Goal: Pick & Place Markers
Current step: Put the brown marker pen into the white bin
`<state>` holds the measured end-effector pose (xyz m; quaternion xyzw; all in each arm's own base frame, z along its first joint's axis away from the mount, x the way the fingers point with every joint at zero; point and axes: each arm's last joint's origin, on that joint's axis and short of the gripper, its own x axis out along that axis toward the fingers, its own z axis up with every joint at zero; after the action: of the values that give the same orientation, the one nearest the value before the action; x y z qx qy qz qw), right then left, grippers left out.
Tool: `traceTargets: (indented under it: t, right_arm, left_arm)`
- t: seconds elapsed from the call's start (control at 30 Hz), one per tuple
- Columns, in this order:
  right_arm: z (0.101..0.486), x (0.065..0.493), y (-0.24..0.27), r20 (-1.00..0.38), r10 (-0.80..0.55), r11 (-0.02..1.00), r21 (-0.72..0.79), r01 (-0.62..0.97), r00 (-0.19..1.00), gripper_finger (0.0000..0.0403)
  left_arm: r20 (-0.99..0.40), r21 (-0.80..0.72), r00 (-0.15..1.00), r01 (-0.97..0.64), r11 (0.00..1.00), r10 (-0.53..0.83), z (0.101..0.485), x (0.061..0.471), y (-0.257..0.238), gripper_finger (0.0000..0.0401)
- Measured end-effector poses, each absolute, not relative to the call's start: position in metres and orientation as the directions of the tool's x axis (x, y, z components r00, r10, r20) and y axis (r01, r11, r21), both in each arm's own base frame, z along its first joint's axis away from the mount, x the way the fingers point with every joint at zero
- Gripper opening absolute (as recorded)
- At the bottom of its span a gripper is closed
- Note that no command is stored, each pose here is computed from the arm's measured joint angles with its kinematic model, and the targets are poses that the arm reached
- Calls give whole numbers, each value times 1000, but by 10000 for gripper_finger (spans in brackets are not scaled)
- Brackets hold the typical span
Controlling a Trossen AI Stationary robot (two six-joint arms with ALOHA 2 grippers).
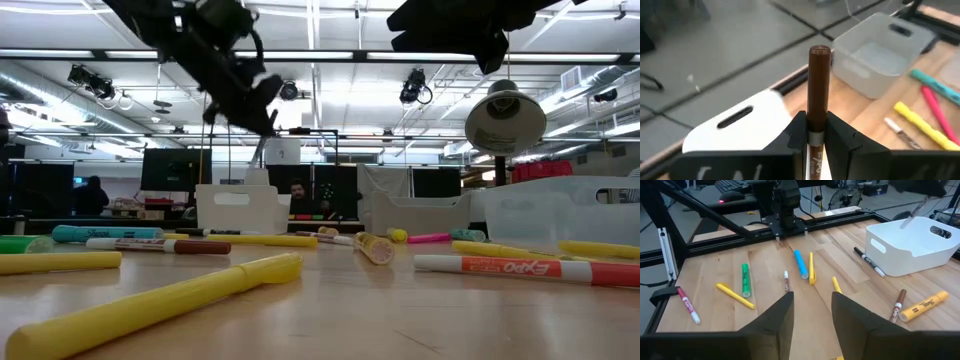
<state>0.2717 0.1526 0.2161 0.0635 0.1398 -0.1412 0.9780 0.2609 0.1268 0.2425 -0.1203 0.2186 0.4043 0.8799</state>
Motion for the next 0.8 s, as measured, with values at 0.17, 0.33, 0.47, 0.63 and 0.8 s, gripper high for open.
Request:
traceTargets:
  t: [0.17, 0.33, 0.47, 0.63, 0.8]
  right_arm:
    - [216, 273, 150, -291, -268, 949, 85, 304, 918, 135]
    - [216, 274, 148, -291, -275, 947, 86, 311, 917, 135]
    - [216, 274, 148, -291, -274, 947, 86, 310, 917, 135]
    - [216, 274, 148, -291, -274, 947, 85, 310, 916, 135]
    - [216, 274, 148, -293, -273, 947, 84, 309, 916, 135]
  left_arm:
    - [-574, -135, 568, -776, 616, 590, 222, 252, 161, 44]
    - [-677, -141, 515, -792, 594, 526, 191, 253, 176, 44]
    - [-732, -119, 466, -806, 580, 498, 178, 261, 186, 45]
    - [-777, -94, 418, -816, 571, 470, 173, 276, 199, 55]
    - [-803, -79, 390, -819, 569, 450, 171, 285, 206, 54]
